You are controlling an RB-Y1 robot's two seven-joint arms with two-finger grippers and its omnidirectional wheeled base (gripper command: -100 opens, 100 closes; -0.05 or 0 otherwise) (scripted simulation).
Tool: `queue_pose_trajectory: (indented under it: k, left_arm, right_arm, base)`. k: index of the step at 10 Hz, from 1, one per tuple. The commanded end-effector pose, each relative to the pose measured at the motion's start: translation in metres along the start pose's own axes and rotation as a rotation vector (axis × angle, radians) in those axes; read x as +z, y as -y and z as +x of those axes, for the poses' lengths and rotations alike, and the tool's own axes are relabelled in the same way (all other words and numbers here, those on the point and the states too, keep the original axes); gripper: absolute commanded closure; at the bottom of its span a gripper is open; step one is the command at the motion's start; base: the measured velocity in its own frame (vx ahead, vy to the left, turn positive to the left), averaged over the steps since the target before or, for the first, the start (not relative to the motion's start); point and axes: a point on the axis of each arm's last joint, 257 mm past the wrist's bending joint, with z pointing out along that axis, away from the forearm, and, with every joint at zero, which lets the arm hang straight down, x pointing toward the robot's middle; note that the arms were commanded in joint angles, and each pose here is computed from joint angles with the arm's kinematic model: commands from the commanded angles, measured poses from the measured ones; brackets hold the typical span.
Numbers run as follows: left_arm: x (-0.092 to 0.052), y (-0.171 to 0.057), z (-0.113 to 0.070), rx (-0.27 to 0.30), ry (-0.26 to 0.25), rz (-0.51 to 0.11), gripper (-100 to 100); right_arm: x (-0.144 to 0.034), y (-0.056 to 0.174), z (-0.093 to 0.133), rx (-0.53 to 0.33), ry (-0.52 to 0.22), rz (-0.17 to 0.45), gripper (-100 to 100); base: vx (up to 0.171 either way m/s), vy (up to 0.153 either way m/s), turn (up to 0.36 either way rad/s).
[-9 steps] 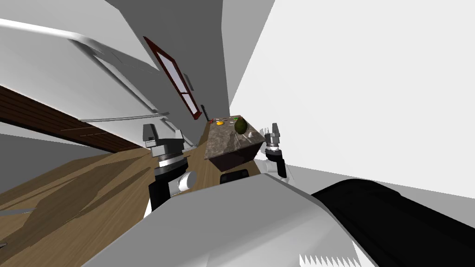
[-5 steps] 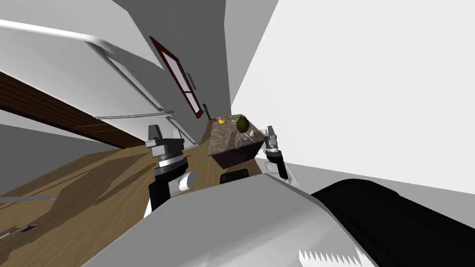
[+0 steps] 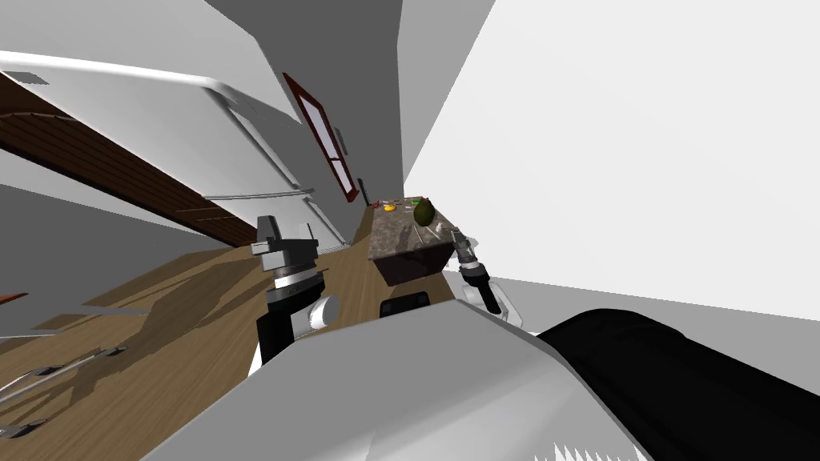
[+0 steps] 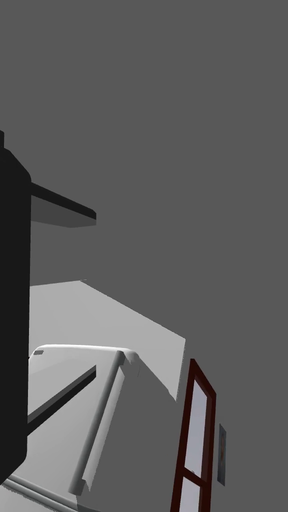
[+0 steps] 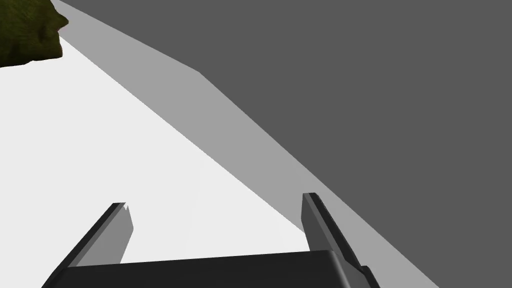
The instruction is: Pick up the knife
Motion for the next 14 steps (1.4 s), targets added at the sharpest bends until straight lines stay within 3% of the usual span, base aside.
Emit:
queue_pose_trajectory:
  k: [1,4,5,6,7,8,9,10,11,12,13,14]
  left_arm:
    - [0.0,0.0,0.0,0.0,0.0,0.0,0]
    - [0.0,0.0,0.0,0.0,0.0,0.0,0]
    - [0.0,0.0,0.0,0.0,0.0,0.0,0]
    - [0.0,0.0,0.0,0.0,0.0,0.0,0]
    - [0.0,0.0,0.0,0.0,0.0,0.0,0]
    - [0.0,0.0,0.0,0.0,0.0,0.0,0]
    - [0.0,0.0,0.0,0.0,0.0,0.0,0]
    - [0.0,0.0,0.0,0.0,0.0,0.0,0]
    - [0.0,0.0,0.0,0.0,0.0,0.0,0]
    - [0.0,0.0,0.0,0.0,0.0,0.0,0]
    - [0.0,0.0,0.0,0.0,0.0,0.0,0]
    - [0.0,0.0,0.0,0.0,0.0,0.0,0]
  right_arm:
    - [-0.006,0.005,0.009,-0.03,-0.041,0.004,-100]
    - [-0.028,0.023,0.03,-0.089,-0.164,0.025,-100]
    - [-0.029,0.023,0.032,-0.097,-0.17,0.025,-100]
    - [-0.043,0.034,0.041,-0.115,-0.234,0.039,-100]
    - [-0.043,0.034,0.044,-0.125,-0.243,0.038,-100]
    - [-0.059,0.046,0.053,-0.141,-0.311,0.056,-100]
    - [-0.06,0.046,0.055,-0.15,-0.32,0.055,-100]
    - [-0.078,0.058,0.063,-0.159,-0.391,0.075,-100]
    - [-0.079,0.059,0.066,-0.17,-0.401,0.074,-100]
    - [-0.1,0.071,0.073,-0.174,-0.475,0.098,-100]
    - [-0.101,0.072,0.075,-0.184,-0.486,0.097,-100]
    - [-0.124,0.085,0.081,-0.184,-0.562,0.126,-100]
  base:
    - [-0.086,0.046,0.039]
    - [-0.082,0.049,0.094]
    - [-0.069,0.045,0.053]
    - [-0.092,0.052,0.114]
    - [-0.076,0.035,0.064]
    - [-0.086,0.031,0.201]
    - [-0.07,0.033,-0.01]
    - [-0.083,0.058,0.179]
    - [-0.069,0.043,0.07]
    - [-0.071,0.047,0.142]
    - [-0.057,0.047,0.089]
    - [-0.067,0.048,0.161]
